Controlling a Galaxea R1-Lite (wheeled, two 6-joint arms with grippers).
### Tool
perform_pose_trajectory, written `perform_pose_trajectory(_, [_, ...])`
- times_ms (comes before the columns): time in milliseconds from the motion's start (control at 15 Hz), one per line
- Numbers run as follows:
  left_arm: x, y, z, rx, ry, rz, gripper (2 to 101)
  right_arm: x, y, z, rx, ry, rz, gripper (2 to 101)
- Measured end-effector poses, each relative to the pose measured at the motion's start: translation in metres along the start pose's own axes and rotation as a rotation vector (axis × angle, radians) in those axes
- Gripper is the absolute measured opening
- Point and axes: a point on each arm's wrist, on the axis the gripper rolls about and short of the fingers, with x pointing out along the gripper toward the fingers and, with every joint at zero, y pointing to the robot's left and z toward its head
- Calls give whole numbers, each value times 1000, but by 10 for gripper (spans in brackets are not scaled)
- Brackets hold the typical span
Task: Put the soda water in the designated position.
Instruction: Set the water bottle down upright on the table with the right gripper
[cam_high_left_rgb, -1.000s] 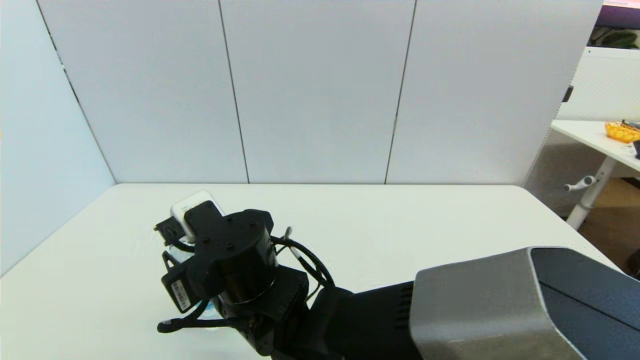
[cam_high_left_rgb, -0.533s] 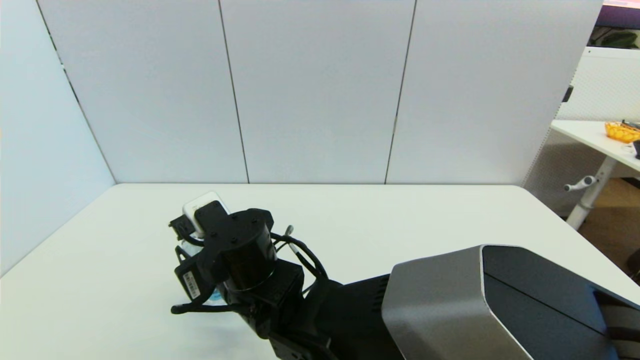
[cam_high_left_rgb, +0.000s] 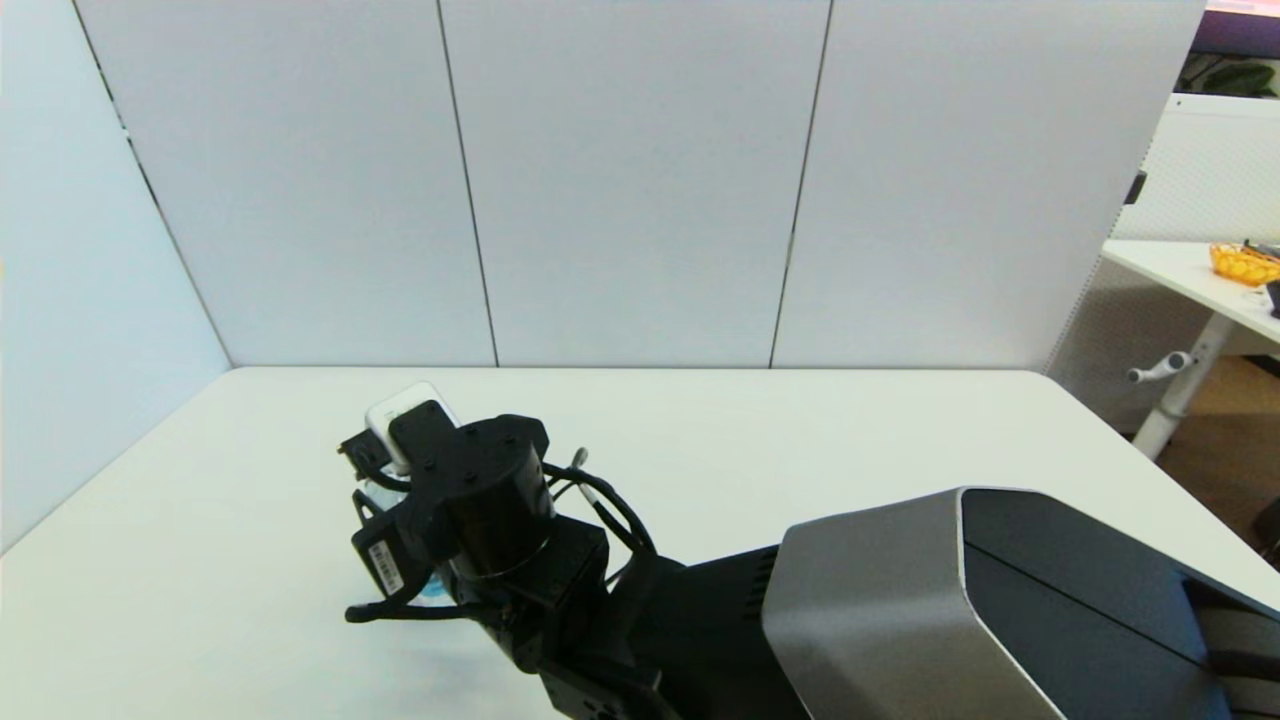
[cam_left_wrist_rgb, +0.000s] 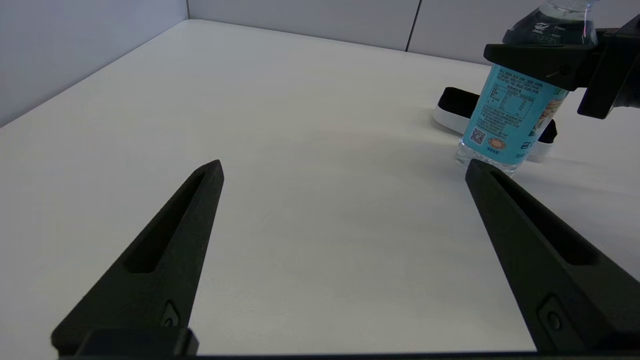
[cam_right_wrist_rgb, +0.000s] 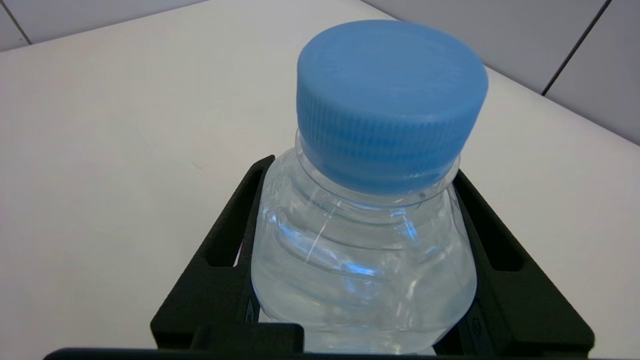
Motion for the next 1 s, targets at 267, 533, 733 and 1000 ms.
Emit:
perform_pose_trajectory(267, [0, 0, 0, 0, 0, 0, 979, -1, -1, 2, -1, -2, 1, 574])
perform_pose_trajectory(533, [0, 0, 0, 0, 0, 0, 979, -2, -2, 7, 3, -12, 5, 574])
perform_pose_trajectory(733, [0, 0, 0, 0, 0, 0, 979, -3, -2, 8, 5, -15, 5, 574])
perform_pose_trajectory(1000, [0, 0, 0, 0, 0, 0, 979, -3, -2, 8, 6, -15, 4, 574])
